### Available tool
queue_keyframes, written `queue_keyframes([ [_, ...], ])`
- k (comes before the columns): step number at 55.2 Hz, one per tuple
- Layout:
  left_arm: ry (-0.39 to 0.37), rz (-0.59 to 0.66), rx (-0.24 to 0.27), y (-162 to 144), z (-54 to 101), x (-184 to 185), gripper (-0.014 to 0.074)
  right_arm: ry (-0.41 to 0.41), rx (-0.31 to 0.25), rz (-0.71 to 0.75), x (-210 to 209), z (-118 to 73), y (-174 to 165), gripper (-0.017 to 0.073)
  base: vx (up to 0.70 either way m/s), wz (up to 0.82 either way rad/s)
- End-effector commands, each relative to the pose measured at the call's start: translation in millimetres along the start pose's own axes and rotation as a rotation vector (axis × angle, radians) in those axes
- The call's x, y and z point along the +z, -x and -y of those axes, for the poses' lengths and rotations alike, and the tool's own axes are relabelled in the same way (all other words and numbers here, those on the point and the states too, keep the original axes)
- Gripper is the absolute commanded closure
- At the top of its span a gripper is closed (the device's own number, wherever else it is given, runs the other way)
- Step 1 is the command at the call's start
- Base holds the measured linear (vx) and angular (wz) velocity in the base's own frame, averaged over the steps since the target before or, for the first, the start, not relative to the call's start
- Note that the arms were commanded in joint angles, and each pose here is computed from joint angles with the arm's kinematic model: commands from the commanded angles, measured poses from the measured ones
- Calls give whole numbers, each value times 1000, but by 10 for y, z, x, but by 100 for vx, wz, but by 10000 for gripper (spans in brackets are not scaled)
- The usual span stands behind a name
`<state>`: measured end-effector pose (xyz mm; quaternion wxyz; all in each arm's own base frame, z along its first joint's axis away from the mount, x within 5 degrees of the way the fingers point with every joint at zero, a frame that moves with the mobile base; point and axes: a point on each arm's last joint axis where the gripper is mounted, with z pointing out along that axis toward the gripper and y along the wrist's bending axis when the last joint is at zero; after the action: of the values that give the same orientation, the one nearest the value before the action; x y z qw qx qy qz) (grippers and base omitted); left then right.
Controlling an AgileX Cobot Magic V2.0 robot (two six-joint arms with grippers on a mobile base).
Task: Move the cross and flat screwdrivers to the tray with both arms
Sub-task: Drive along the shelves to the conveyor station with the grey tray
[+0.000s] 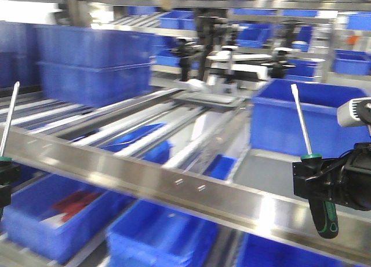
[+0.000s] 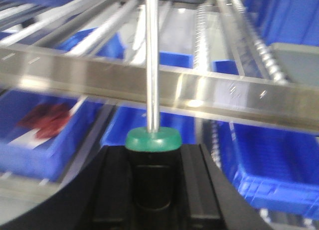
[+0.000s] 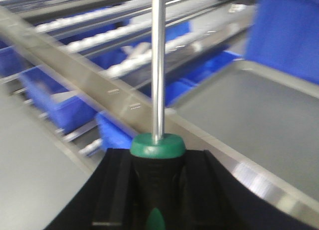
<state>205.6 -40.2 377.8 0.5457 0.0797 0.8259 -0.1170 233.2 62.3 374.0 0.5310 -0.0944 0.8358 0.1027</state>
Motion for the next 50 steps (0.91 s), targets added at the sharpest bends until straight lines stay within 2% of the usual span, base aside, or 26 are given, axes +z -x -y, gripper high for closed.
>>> queue_keyframes([
  [1,10,124,-19,175,13,-92,596,-4,-8,139,-119,-7,196,567,38,-60],
  [29,10,124,-19,175,13,-92,596,-4,-8,139,-119,-7,196,567,35,-53],
  [50,10,124,-19,175,13,-92,596,-4,-8,139,-119,-7,196,567,20,-33],
])
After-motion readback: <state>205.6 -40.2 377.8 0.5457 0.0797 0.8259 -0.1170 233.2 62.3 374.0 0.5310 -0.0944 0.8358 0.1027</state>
